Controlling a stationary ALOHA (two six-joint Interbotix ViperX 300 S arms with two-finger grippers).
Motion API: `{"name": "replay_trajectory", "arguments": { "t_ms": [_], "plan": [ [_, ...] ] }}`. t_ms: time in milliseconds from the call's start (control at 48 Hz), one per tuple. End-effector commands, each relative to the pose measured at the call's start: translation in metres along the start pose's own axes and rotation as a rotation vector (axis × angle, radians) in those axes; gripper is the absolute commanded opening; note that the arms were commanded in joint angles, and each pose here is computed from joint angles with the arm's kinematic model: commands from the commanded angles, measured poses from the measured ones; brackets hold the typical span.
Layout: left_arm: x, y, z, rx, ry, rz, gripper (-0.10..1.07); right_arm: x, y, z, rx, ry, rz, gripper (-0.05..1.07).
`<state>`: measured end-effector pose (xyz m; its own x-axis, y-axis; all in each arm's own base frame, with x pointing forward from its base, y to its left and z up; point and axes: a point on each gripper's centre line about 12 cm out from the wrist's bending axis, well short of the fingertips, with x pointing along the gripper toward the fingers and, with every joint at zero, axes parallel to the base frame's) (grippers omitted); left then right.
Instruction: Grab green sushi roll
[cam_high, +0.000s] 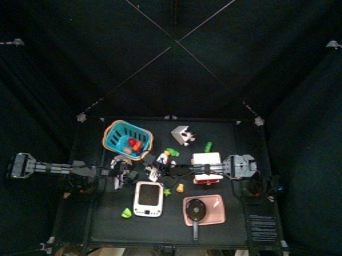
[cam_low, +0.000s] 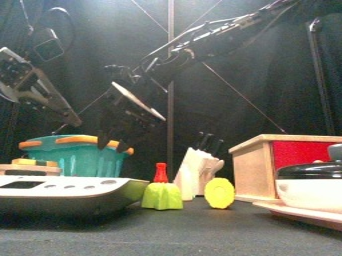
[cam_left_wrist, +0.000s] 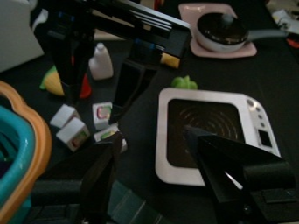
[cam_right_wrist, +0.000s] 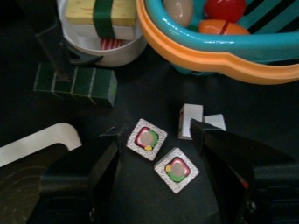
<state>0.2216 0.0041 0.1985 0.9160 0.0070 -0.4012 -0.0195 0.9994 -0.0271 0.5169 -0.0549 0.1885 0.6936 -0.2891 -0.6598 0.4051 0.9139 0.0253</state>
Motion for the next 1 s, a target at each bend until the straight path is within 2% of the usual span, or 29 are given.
{"name": "replay_trajectory", "arguments": {
  "t_ms": [0, 146, 271, 438, 583, 750, 979],
  "plan": [
    [0.002, -0.006, 0.021, -0.066, 0.007, -0.011, 0.93, -0.031, -0.002, 0.015, 0.006, -0.051, 0.017, 0.91],
    [0.001, -0.006, 0.027, -0.162, 0.117, 0.002, 0.93, -0.041, -0.007, 0.001, -0.003, -0.031, 0.018, 0.91],
    [0.002, -0.009, 0.031, -0.200, 0.194, -0.002, 0.93, -0.053, -0.011, -0.010, -0.003, -0.022, 0.030, 0.91],
    [0.007, -0.014, 0.027, -0.241, 0.288, -0.009, 0.93, -0.062, -0.012, -0.020, 0.009, -0.026, 0.068, 0.91],
    [0.015, -0.020, 0.018, -0.248, 0.404, -0.017, 0.93, -0.064, -0.013, -0.029, 0.020, -0.014, 0.081, 0.91],
    [0.021, -0.021, 0.002, -0.277, 0.530, 0.010, 0.93, -0.063, -0.015, -0.036, 0.025, 0.005, 0.078, 0.91],
    [0.024, -0.012, -0.012, -0.309, 0.620, 0.130, 0.93, -0.063, -0.015, -0.039, 0.041, 0.017, 0.079, 0.91]
  ]
}}
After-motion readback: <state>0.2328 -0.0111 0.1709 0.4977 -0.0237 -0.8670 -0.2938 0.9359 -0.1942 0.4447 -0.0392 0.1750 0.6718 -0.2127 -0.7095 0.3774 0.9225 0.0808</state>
